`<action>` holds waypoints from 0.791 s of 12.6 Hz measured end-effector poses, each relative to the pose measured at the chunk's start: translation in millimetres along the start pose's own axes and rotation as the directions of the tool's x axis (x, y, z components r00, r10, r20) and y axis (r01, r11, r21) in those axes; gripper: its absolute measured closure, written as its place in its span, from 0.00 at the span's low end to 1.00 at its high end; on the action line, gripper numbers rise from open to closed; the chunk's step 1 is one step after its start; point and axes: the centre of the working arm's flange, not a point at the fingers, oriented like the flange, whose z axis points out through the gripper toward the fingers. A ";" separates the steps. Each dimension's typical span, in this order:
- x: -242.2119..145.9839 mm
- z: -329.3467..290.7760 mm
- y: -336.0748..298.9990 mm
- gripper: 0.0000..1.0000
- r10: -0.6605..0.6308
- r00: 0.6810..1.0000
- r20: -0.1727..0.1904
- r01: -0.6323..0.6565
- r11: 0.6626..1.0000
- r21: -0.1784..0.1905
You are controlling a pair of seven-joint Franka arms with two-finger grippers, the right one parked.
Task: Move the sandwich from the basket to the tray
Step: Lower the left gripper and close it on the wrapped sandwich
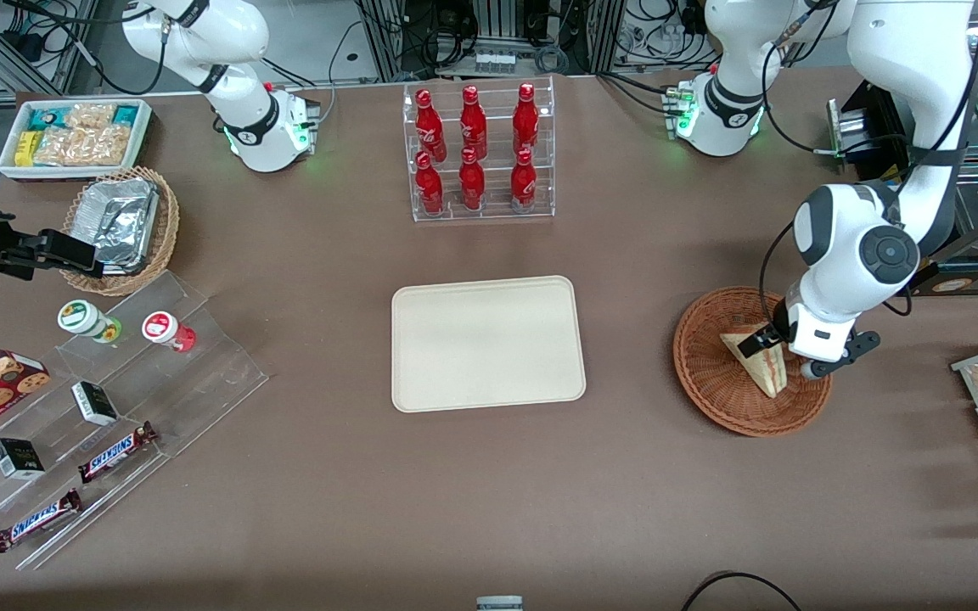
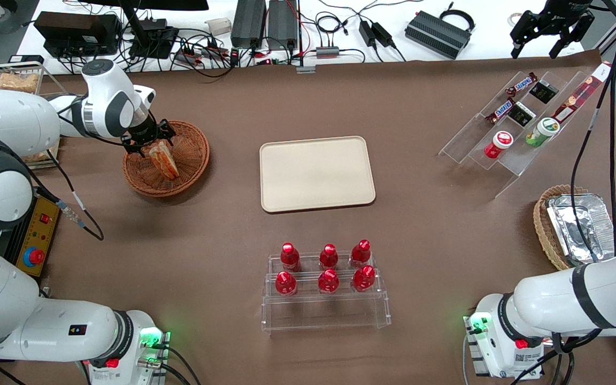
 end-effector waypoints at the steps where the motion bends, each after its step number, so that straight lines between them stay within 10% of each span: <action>1: -0.2 4.0 -0.4 0.00 -0.001 1.000 0.006 0.001 1.000 0.004; 10: -3.7 7.5 -2.3 0.74 -0.004 0.998 0.058 0.002 0.999 0.034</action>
